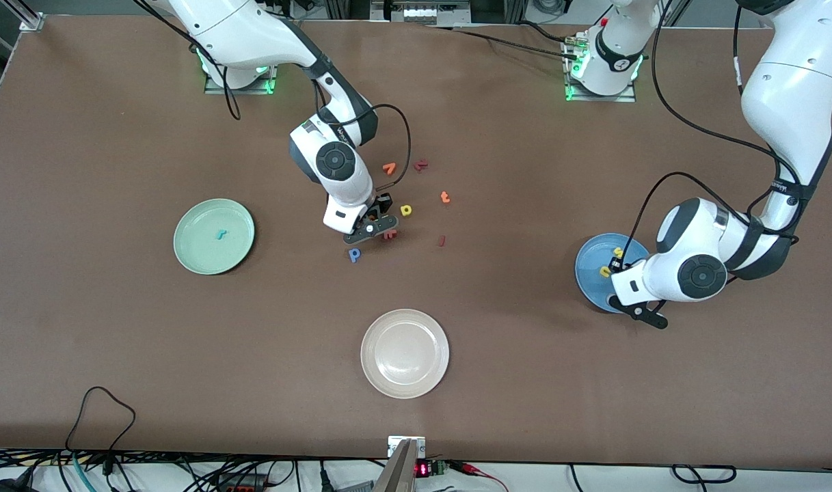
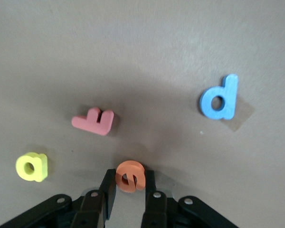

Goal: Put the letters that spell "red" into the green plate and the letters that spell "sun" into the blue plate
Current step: 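Release the green u and raise the left gripper while the right gripper carries the e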

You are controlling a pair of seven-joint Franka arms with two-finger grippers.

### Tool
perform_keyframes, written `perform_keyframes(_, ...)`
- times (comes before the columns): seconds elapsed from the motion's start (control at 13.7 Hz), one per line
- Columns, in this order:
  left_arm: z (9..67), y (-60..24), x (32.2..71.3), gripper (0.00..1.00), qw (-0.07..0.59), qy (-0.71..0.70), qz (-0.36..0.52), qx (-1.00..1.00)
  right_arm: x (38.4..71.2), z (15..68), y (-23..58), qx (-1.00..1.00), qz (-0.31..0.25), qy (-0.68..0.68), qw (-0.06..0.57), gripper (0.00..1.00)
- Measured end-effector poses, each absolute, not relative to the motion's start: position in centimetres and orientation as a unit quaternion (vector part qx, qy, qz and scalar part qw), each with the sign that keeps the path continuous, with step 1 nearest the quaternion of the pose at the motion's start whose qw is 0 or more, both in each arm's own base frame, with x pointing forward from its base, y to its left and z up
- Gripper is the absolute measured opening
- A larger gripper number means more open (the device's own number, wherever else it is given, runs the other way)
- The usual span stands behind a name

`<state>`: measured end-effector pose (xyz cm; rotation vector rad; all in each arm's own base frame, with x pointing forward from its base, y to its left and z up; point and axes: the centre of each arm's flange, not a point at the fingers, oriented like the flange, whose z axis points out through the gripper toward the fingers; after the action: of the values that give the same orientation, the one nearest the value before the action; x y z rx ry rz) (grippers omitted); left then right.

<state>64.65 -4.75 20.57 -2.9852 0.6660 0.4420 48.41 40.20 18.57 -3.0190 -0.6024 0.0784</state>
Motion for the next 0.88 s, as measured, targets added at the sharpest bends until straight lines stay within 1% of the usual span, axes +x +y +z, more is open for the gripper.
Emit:
perform_keyframes(0.15,21.8,-6.4,64.4,0.68,0.025,0.227,0.156,-0.961,50.0,21.2,39.2,-0.982,0.020,-0.183,0.026,0.29)
perform_keyframes(0.22,22.8,-7.4,64.5,0.77,0.023,0.233,0.156,-0.960,51.3,23.0,37.6,-0.985,0.019,-0.170,0.020,0.29)
perform_keyframes(0.29,24.1,-8.4,64.7,0.85,0.022,0.238,0.157,-0.958,53.0,25.1,35.3,-0.989,0.017,-0.149,0.015,0.29)
perform_keyframes(0.44,27.6,-9.7,65.0,1.00,0.027,0.243,0.165,-0.956,56.7,28.7,28.5,-0.996,0.012,-0.093,0.009,0.29)
perform_keyframes(0.51,30.1,-10.3,65.1,1.00,0.030,0.245,0.174,-0.953,58.5,29.7,23.9,-0.998,0.013,-0.061,0.005,0.29)
perform_keyframes(0.66,35.0,-11.0,64.9,1.00,0.040,0.245,0.199,-0.948,60.7,29.5,15.7,-1.000,0.025,-0.010,-0.001,0.29)
perform_keyframes(0.73,36.9,-11.3,64.7,1.00,0.047,0.245,0.203,-0.947,61.0,29.0,12.5,-0.999,0.038,0.007,-0.003,0.29)
perform_keyframes(0.88,40.7,-12.9,63.9,1.00,0.068,0.251,0.199,-0.945,60.6,27.3,7.6,-0.998,0.062,0.021,-0.004,0.29)
